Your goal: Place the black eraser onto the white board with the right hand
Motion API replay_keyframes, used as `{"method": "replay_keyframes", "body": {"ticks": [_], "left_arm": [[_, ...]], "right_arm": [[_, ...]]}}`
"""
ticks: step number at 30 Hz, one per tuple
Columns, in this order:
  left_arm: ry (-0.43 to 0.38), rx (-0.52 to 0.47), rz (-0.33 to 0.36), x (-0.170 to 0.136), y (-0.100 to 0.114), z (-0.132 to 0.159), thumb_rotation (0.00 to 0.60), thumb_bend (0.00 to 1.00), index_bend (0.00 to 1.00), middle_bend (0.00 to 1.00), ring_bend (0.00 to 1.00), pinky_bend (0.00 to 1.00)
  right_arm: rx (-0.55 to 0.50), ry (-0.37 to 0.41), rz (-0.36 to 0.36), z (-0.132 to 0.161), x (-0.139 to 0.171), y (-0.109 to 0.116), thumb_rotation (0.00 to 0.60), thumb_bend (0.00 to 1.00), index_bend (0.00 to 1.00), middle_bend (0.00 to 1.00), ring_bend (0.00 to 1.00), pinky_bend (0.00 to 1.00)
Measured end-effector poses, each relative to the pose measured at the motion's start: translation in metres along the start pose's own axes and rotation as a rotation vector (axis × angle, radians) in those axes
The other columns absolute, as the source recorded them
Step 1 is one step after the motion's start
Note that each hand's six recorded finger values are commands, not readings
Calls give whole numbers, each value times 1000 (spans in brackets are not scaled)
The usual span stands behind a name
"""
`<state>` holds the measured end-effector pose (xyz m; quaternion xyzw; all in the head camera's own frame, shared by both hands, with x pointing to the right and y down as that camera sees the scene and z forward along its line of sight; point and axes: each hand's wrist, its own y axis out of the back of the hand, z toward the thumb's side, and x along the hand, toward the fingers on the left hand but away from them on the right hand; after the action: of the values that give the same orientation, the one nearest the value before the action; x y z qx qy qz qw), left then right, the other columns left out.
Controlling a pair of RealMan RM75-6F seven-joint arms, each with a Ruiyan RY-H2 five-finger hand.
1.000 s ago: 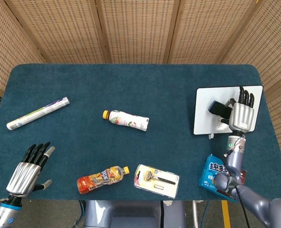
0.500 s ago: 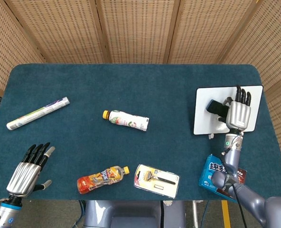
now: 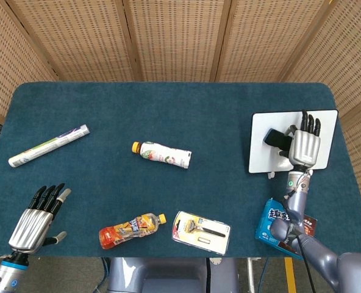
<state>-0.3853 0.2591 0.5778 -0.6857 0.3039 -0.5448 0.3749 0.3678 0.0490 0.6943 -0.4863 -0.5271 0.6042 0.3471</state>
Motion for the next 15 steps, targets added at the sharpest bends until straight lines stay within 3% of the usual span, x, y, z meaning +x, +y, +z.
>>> {"method": "replay_keyframes", "body": {"ticks": [15], "left_arm": [[-2, 1, -1, 0, -1, 1, 600, 133, 0, 0, 0, 0]], "right_arm": [[9, 13, 8, 2, 0, -1, 600, 2, 514, 9, 0, 0]]}}
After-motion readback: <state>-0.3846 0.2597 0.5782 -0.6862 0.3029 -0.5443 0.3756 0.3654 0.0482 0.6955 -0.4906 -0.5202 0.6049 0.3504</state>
